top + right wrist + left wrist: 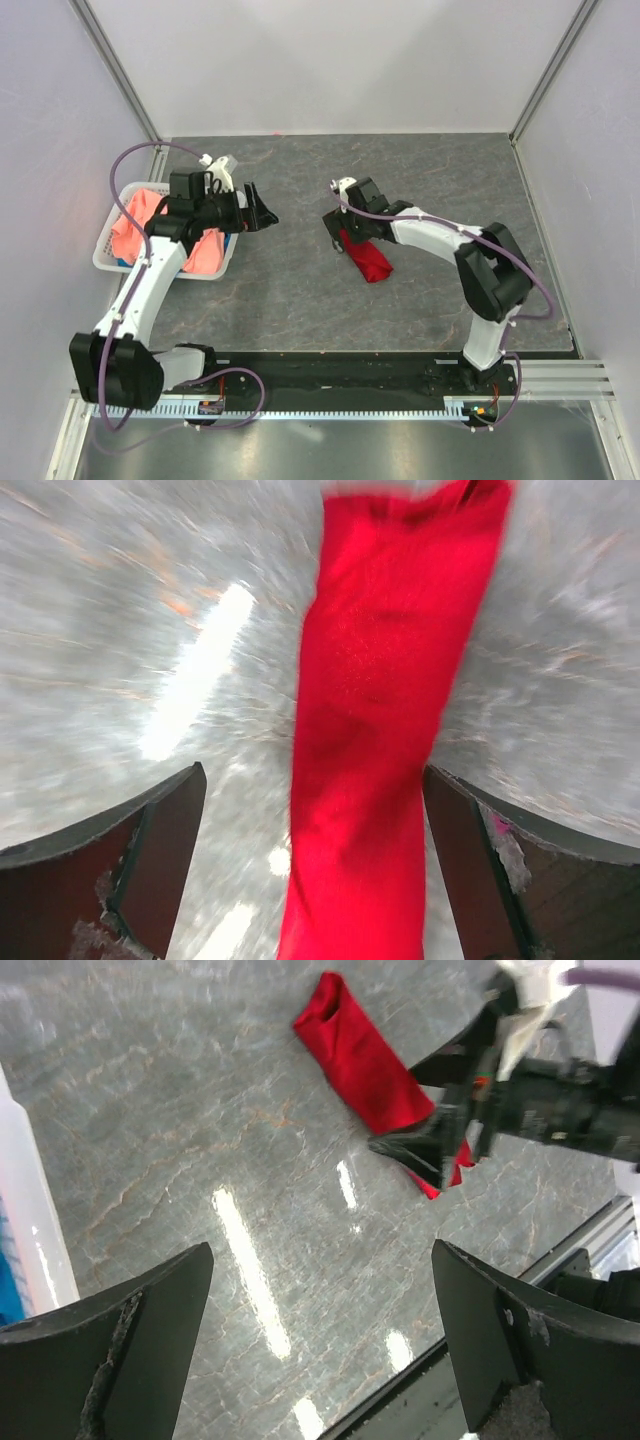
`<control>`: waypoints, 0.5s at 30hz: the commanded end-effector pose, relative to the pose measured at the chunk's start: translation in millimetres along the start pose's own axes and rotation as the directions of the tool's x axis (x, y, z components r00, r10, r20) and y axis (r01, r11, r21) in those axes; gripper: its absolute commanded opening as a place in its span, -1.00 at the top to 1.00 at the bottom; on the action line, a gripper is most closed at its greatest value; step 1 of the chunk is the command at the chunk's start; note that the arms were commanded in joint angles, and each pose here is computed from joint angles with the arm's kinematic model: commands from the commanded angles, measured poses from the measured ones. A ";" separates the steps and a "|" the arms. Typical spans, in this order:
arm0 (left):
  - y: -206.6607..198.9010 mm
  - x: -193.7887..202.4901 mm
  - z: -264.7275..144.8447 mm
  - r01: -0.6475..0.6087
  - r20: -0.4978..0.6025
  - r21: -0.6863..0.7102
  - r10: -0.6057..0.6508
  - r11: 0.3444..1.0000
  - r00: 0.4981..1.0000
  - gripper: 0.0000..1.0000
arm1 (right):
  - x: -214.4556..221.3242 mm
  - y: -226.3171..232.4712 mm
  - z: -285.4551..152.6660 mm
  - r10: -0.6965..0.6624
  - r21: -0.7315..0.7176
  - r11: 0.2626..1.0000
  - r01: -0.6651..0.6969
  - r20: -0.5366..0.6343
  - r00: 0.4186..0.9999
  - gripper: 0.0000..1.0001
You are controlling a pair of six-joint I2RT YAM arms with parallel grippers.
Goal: Fold the napkin, place the utensils inside, and roll it up
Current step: Roll the napkin with the utensil
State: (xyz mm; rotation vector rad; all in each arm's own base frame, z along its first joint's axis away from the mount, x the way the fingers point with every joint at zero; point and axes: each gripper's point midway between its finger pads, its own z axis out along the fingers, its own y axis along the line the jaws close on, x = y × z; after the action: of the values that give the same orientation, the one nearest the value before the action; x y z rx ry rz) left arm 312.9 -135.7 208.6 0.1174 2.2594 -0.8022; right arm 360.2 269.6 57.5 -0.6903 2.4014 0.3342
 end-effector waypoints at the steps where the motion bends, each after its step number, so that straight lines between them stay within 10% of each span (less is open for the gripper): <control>1: -6.6 -16.7 -21.6 -0.136 0.127 -0.015 0.137 0.991 0.982 -0.95 | -75.4 11.6 -77.0 0.024 -0.058 0.998 -0.010 0.251 0.968 -0.96; 15: -13.4 -17.0 -71.7 -0.253 0.376 -0.122 0.281 0.960 0.883 -1.00 | -8.9 -48.2 -182.0 0.072 0.138 0.973 -0.184 0.580 0.812 -0.96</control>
State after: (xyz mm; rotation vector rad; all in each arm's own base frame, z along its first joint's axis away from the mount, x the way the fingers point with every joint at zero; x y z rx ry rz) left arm 271.6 -111.9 260.1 0.1880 1.9153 -0.6239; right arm 306.4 186.4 226.7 -0.3851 1.8662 0.3905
